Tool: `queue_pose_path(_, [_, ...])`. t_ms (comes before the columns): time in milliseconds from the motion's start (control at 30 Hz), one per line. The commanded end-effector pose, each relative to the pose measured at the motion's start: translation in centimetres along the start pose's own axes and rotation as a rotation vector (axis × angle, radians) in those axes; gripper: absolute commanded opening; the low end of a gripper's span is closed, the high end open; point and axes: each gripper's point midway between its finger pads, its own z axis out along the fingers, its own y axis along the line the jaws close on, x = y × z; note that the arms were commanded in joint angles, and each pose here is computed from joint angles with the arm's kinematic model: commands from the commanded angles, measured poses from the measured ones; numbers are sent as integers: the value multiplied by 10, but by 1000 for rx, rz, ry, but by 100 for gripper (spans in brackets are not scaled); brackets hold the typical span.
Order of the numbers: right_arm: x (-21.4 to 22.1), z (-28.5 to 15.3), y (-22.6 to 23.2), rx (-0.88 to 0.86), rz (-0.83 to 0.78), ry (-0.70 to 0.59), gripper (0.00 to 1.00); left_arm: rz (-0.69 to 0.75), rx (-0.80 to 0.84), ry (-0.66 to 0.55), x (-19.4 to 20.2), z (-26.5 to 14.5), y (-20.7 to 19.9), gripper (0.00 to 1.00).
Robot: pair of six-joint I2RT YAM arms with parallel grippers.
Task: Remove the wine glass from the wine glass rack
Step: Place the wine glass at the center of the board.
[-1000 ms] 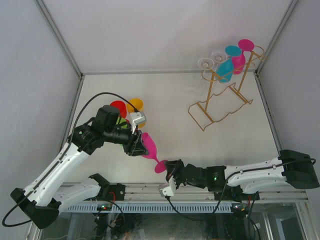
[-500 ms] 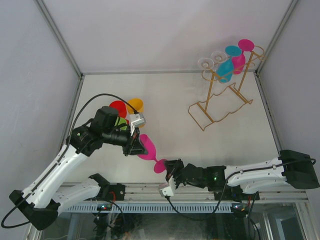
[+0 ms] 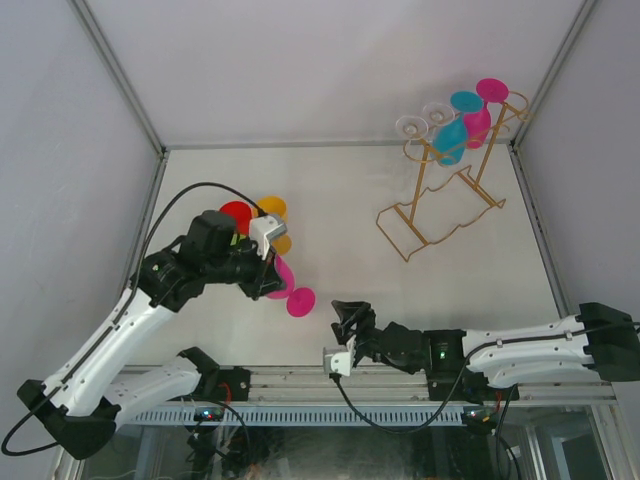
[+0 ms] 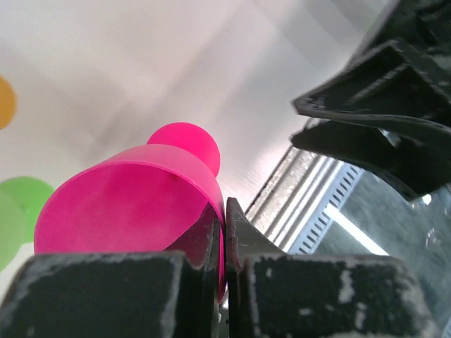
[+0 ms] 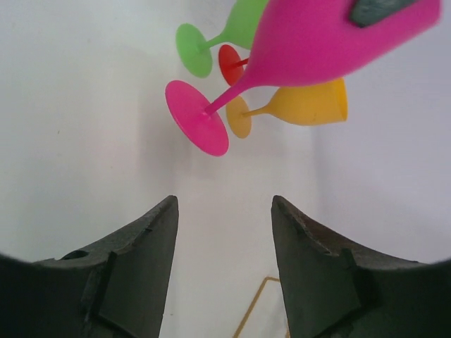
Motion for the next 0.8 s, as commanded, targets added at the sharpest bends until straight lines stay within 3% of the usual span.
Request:
queue_pose_path(0, [-12,-12,-30,179,302,-44,56,-50,-215,-112,-41,-3,34,0])
queue_pose_path(333, [7,-50,-88,550,1004,-62,68,-187,-414,11,-40,44,88,0])
queue_pose_path(500, [32,-66,-97,661,1363,-71,68,-228,-505,-2,-46,54,107,0])
queue_pose_path(767, [55,-73,-99,693,1654,-96,68,-234,-527,-36,-55,64,116,0])
